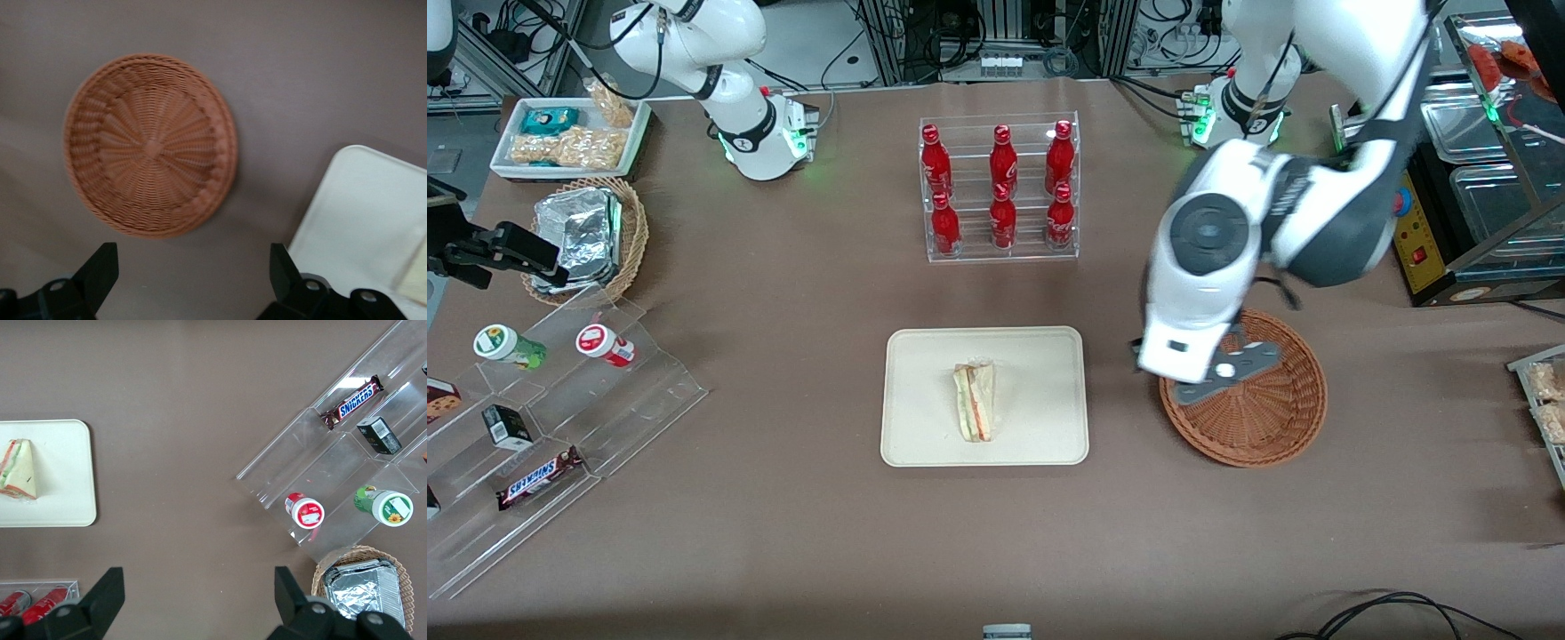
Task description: Place sandwich from basket to tray
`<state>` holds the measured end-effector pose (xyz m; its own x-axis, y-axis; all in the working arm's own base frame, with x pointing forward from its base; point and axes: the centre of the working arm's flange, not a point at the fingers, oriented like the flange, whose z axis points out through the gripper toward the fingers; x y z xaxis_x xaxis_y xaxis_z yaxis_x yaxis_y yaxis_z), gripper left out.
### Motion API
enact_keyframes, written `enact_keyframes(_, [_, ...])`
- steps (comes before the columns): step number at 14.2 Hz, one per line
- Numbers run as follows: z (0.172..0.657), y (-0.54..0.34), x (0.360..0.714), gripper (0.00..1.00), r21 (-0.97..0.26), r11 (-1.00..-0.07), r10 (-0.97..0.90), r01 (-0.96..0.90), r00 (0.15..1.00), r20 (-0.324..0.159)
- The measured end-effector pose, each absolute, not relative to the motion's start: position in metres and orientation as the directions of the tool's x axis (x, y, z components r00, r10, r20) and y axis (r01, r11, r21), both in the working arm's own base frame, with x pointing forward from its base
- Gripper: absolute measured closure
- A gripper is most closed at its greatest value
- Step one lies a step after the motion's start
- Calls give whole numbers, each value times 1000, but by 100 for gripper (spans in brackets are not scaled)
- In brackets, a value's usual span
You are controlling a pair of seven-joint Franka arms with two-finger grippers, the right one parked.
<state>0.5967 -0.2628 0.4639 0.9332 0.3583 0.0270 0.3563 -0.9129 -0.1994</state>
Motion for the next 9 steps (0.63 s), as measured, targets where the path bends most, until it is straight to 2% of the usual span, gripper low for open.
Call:
enact_keyframes(4, [488,-187,572,0,-209,-935,299,287,954,-28])
enact_keyframes(8, [519,-121,550,0,-156,-966,221,204,970,-100])
enact_keyframes(9, [530,-103,548,0,-138,-974,195,180,975,-104])
